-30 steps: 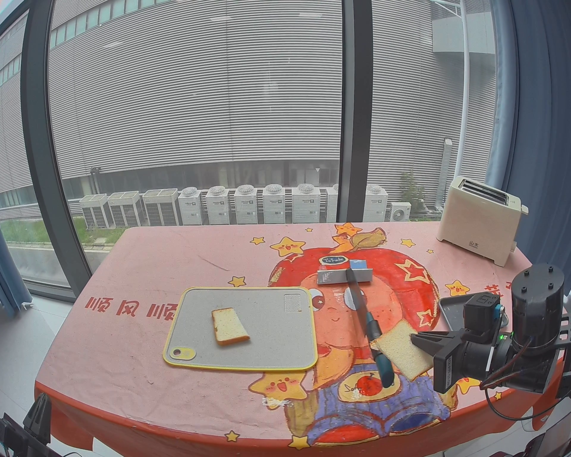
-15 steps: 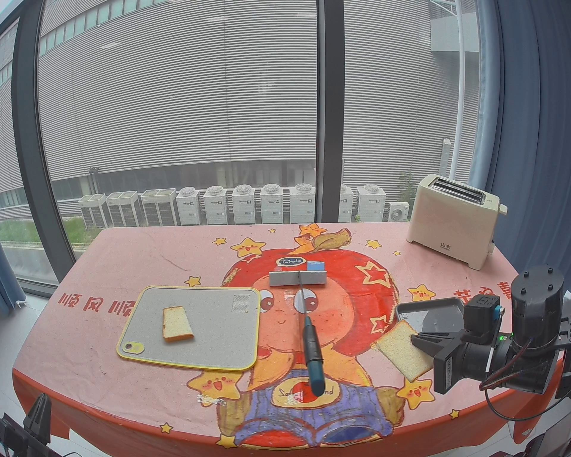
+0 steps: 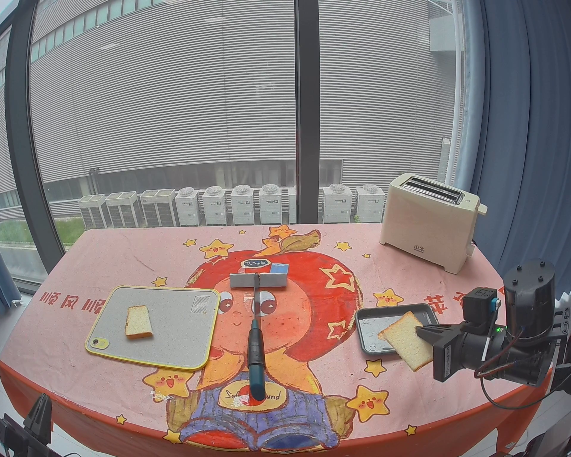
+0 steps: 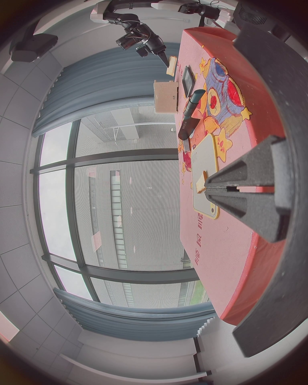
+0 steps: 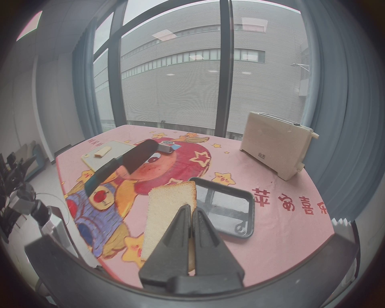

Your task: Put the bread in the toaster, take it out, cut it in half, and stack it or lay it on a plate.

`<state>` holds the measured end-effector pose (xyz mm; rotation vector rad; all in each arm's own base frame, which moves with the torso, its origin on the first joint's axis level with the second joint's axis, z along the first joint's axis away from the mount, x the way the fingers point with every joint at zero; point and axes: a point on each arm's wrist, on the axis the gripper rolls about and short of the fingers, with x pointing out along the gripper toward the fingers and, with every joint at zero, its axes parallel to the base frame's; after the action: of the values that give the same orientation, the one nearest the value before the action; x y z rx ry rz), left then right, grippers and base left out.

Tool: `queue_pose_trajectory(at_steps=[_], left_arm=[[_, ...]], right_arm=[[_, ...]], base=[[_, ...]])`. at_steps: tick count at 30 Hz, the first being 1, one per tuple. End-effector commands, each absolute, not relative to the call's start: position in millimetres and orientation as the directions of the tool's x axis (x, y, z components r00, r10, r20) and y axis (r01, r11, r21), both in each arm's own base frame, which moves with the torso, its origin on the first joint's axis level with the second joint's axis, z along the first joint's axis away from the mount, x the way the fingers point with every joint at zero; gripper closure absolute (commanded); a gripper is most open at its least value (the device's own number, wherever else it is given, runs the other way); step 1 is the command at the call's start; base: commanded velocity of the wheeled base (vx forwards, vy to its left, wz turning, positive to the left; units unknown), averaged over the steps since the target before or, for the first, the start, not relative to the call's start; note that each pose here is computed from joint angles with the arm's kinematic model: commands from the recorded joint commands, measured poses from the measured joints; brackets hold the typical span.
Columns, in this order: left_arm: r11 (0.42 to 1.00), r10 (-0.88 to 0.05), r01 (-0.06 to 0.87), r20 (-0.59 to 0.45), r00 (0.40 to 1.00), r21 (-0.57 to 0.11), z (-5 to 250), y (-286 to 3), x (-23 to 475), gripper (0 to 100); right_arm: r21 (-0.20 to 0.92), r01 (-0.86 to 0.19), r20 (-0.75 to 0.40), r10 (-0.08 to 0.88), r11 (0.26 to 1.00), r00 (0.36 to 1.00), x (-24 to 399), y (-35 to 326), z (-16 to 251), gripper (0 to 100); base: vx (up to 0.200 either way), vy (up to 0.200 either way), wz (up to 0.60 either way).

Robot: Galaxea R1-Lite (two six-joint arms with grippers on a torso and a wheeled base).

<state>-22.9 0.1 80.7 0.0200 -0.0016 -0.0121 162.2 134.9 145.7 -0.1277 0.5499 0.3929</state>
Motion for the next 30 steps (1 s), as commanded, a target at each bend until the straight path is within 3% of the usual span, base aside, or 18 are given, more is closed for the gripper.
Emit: queue_pose_trajectory(at_steps=[1, 17, 20, 30], left_arm=[[1.0, -0.012, 0.012, 0.002, 1.0, 0.02, 76, 0, -23, 100], [1.0, -0.012, 0.012, 0.002, 1.0, 0.02, 76, 0, -23, 100], [1.0, -0.012, 0.012, 0.002, 1.0, 0.02, 76, 0, -23, 100], [1.0, -0.012, 0.012, 0.002, 1.0, 0.02, 76, 0, -23, 100]], right_arm=[[-0.012, -0.377, -0.539, 0.311, 0.926, 0.783, 169, 137, 144, 100], [0.059, -0.266, -0.525, 0.257, 0.962, 0.811, 185, 140, 148, 100], [0.149, -0.188, -0.524, 0.239, 0.971, 0.818, 197, 145, 151, 100], [0.129, -0.149, -0.577, 0.197, 0.98, 0.793, 212, 149, 131, 100]], base=[[0.0, 0.0, 0.0], [0.0, 0.0, 0.0], [0.0, 0.0, 0.0], [0.0, 0.0, 0.0]])
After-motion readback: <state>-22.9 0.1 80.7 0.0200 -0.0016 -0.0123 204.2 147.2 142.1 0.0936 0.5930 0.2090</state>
